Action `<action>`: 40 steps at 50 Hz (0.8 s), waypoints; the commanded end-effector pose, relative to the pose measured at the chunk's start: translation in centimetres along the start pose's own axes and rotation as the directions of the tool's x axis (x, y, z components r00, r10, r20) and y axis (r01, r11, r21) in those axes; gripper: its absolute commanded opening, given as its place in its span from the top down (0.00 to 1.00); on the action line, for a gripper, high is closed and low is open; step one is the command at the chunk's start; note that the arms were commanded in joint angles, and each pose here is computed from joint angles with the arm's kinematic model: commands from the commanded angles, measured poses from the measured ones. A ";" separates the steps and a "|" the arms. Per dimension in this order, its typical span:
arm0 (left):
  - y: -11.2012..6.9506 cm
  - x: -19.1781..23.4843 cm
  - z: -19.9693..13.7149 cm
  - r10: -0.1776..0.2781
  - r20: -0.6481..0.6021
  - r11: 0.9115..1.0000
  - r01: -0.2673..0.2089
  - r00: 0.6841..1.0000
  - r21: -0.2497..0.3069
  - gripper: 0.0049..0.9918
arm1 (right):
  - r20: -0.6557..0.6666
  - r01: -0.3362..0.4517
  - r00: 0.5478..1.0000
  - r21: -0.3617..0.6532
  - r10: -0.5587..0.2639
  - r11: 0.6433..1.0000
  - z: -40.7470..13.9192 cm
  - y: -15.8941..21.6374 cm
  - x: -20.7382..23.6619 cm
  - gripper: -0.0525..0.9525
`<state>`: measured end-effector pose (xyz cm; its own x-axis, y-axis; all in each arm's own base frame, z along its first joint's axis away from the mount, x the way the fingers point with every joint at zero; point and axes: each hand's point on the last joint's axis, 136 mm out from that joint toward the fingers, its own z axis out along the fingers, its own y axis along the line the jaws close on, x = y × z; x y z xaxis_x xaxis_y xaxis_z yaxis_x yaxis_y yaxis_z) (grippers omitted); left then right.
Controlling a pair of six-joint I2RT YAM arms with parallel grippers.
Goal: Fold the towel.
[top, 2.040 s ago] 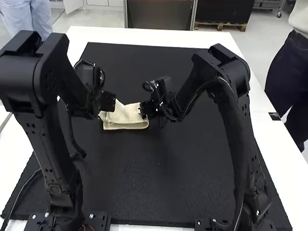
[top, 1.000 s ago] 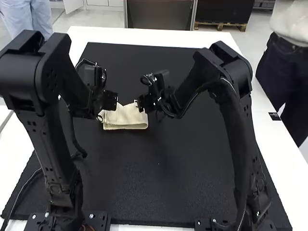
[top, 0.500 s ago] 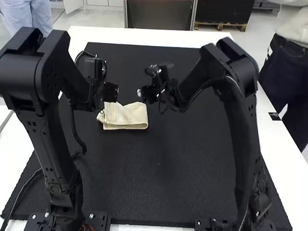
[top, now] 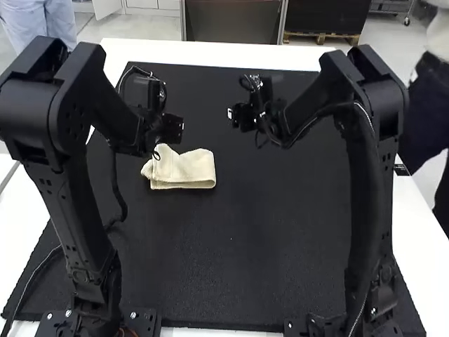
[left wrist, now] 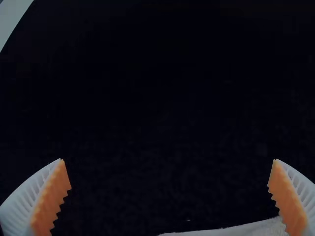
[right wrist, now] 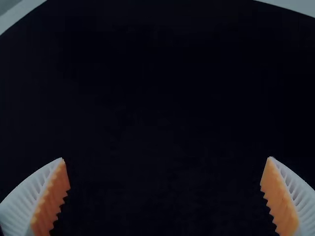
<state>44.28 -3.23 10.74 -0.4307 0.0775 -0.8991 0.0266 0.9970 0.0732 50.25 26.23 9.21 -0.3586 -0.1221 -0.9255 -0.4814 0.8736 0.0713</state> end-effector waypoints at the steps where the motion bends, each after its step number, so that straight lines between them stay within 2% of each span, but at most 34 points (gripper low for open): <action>1: 0.4 -0.8 -0.5 -0.014 0.024 1.000 0.015 1.000 -0.016 0.05 | 0.042 0.002 0.999 -0.018 -0.001 1.000 -0.4 1.3 -1.7 0.06; 6: 0.8 0.3 -0.5 -0.016 -0.001 1.000 0.016 1.000 -0.026 0.05 | 0.032 0.014 0.999 -0.049 -0.012 0.999 0.0 3.2 -1.1 0.06; 18: 5.0 1.0 -0.5 -0.036 -0.015 0.993 0.034 0.999 -0.110 0.05 | 0.014 0.044 0.999 -0.119 -0.042 0.992 1.0 7.5 0.1 0.06; 22: 5.6 1.0 -0.5 -0.041 -0.016 0.992 0.038 0.999 -0.123 0.05 | 0.011 0.047 0.999 -0.123 -0.046 0.991 1.0 7.8 0.2 0.06; 28: 5.6 0.6 -0.7 -0.040 -0.008 0.992 0.039 0.999 -0.122 0.05 | 0.010 0.041 0.999 -0.107 -0.040 0.993 0.9 6.8 0.0 0.06; 33: 5.5 -1.0 -1.0 -0.039 0.032 0.992 0.043 0.999 -0.121 0.05 | 0.025 0.010 1.000 -0.059 -0.008 0.998 0.2 3.8 -1.1 0.06; 40: 3.7 -2.1 -1.1 -0.024 0.043 0.996 0.027 0.999 -0.085 0.05 | 0.052 -0.018 0.998 0.012 0.017 1.000 -1.5 -0.5 -2.6 0.06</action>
<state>43.32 1.76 10.16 -0.4601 0.0350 -0.8872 -0.0858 0.9928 0.0836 48.65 29.46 7.67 -0.3748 -0.1527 -0.9145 -0.5305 0.8442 0.0765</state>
